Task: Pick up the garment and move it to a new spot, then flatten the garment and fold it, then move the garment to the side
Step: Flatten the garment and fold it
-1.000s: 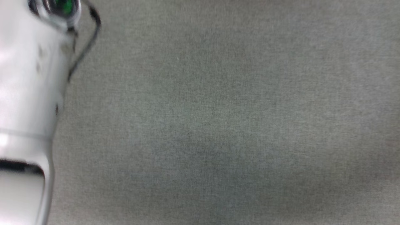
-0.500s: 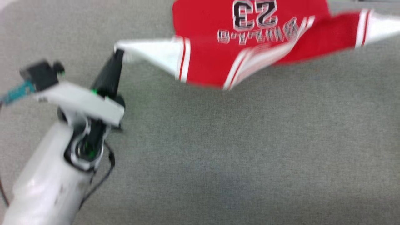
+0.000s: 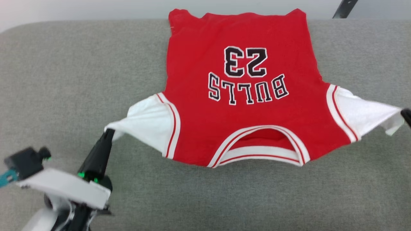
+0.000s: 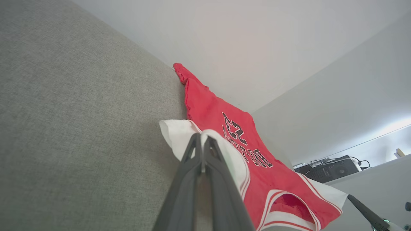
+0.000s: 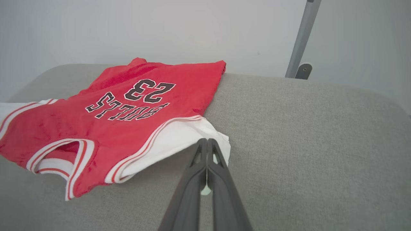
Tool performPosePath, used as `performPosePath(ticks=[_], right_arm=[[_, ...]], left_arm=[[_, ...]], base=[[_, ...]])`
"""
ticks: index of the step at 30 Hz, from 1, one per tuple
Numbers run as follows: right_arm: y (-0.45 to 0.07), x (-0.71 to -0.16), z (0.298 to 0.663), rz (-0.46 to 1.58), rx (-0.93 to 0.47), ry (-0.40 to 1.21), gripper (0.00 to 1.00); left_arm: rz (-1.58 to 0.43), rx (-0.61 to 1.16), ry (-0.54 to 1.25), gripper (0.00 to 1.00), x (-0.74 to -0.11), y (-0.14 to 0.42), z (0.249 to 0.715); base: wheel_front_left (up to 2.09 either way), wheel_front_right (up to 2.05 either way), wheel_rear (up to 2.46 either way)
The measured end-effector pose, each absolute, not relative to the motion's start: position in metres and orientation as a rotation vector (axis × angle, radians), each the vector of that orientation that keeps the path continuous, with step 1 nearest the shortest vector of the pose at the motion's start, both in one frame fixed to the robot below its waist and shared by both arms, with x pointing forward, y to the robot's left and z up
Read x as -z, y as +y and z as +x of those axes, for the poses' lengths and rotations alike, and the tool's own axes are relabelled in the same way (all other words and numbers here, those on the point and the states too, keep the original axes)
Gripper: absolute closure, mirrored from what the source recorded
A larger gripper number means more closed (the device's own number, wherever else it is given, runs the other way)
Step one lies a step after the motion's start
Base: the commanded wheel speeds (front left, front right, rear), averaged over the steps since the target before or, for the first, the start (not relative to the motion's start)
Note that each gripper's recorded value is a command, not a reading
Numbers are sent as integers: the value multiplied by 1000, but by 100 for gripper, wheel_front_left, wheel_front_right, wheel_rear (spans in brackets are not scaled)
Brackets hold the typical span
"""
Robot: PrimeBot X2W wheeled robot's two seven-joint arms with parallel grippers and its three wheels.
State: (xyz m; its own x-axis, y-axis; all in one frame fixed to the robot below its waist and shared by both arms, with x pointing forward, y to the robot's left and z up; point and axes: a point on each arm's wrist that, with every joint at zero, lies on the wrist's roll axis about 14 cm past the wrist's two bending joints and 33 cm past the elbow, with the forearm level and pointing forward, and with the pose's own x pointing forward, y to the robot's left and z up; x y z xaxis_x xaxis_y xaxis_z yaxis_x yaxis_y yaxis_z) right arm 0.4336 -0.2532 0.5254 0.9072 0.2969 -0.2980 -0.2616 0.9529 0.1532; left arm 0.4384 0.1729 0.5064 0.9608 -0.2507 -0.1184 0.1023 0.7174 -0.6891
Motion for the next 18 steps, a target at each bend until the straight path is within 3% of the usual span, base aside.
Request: performPosePath(ticks=[9,18], right_arm=[[-253,-532,390,118,-252,386,100],[-243,-514,379,140,-249,484,100]], left_arm=[[-737,161,240,100,-509,181,404],[-769,128,265,100,-503,184,396]], base=[[0,0,0],[0,0,0]])
